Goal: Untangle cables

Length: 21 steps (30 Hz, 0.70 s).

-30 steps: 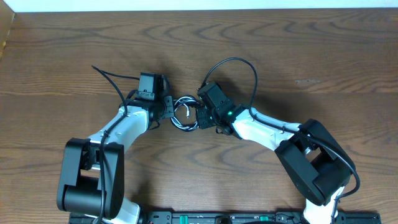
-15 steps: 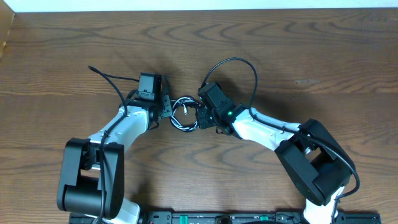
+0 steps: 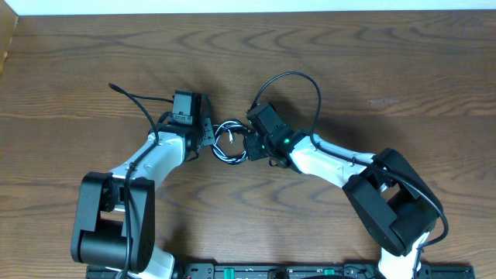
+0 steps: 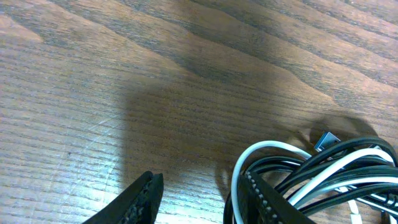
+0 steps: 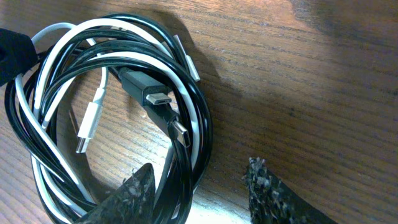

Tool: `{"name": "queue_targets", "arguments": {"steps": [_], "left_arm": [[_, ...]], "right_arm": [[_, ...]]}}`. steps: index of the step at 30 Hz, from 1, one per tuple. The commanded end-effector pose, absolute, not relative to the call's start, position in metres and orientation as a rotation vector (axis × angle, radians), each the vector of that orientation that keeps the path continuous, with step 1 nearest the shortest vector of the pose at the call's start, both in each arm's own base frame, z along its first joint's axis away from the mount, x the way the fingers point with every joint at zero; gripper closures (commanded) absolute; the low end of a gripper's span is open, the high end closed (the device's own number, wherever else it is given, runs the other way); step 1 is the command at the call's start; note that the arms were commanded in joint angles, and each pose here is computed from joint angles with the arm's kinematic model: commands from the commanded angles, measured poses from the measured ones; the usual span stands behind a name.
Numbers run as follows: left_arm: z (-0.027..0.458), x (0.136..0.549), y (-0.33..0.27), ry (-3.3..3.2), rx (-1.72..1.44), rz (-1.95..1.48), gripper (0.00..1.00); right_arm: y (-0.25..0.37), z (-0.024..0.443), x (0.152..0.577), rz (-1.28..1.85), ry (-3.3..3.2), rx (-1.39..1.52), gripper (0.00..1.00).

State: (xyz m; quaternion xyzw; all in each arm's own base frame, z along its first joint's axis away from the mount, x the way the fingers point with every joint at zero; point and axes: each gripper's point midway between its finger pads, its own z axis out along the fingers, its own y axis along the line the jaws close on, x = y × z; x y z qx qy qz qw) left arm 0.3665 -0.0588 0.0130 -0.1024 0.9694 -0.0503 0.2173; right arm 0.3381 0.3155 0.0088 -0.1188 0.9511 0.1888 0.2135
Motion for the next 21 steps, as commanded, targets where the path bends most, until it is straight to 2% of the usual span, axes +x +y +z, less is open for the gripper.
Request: {"name": "queue_targets", "arguments": {"steps": [1, 8, 15, 21], "left_arm": [[0.005, 0.360, -0.054, 2.705, -0.307, -0.110, 0.57], [0.005, 0.360, -0.052, 2.704, -0.310, -0.099, 0.57], [0.005, 0.352, -0.015, 2.661, -0.506, 0.161, 0.56], [0.005, 0.352, -0.015, 2.659, -0.509, 0.164, 0.56]], "right_arm": [[0.313, 0.002, 0.335, 0.495, 2.655, -0.329, 0.57], [0.313, 0.002, 0.335, 0.495, 2.655, -0.329, 0.56], [0.313, 0.002, 0.335, 0.495, 2.655, -0.329, 0.55], [0.313, 0.002, 0.335, 0.495, 2.655, -0.329, 0.54]]}}
